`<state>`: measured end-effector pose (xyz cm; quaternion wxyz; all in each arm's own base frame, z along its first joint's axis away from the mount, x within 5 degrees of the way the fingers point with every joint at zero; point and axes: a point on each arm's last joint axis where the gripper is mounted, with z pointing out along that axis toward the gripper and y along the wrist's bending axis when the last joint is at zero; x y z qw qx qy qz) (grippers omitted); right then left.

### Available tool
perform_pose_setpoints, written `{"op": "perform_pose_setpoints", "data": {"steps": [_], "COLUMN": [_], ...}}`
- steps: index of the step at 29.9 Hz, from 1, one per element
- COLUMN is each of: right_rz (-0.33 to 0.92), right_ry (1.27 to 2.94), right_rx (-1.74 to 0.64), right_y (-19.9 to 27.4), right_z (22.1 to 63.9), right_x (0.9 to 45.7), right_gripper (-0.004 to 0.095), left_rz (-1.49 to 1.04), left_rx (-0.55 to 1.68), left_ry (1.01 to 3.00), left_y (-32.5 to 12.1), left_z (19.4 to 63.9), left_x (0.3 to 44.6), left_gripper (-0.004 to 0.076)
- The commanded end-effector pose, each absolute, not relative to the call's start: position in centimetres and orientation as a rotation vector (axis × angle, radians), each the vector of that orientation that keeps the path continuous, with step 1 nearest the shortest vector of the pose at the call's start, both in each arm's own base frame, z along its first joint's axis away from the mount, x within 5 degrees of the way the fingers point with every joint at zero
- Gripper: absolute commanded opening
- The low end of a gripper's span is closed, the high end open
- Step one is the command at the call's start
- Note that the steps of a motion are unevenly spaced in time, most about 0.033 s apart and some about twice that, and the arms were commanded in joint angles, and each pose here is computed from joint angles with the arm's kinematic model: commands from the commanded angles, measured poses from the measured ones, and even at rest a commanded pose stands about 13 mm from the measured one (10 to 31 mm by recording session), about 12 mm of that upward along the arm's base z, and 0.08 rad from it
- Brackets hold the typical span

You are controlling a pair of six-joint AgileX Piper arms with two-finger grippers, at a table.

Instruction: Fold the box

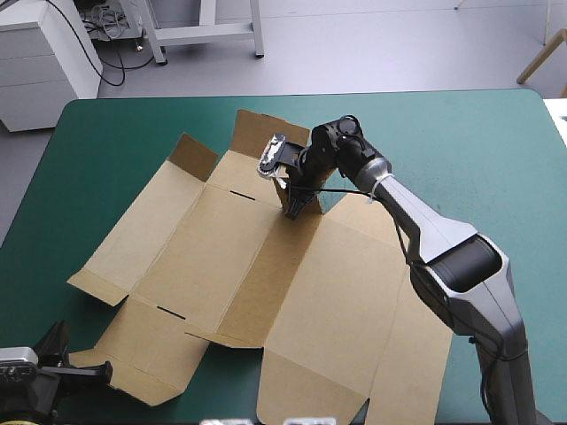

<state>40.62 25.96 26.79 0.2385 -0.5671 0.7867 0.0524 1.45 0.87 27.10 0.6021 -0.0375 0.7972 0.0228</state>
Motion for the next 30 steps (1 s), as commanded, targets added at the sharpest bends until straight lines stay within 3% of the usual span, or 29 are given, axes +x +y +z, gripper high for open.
{"op": "perform_pose_setpoints", "data": {"steps": [1, 8, 18, 23, 30], "right_rz": [0.09, 0.003, 0.023, 0.084, 0.071], "right_ry": [2.048, 1.952, 1.583, 1.482, 1.585], "right_rx": [-1.526, -1.732, -2.063, -2.082, -1.856], "right_y": [25.4, 25.0, 26.1, 27.0, 27.6], "right_z": [30.9, 30.8, 32.4, 32.7, 33.3], "right_x": [40.0, 39.7, 38.5, 38.0, 38.9], "right_gripper": [-0.0008, -0.002, -0.0019, -0.002, -0.002], "left_rz": [0.04, 0.04, 0.04, 0.04, 0.04], "left_rx": [-0.084, -0.084, -0.084, -0.084, -0.084], "left_ry": [1.731, 1.731, 1.731, 1.731, 1.731], "left_y": [0.8, 0.8, 0.8, 0.8, 0.8], "left_z": [28.5, 28.5, 28.5, 28.5, 28.5], "left_x": [1.1, 1.1, 1.1, 1.1, 1.1], "left_gripper": [-0.001, -0.001, -0.001, -0.001, -0.001]}}
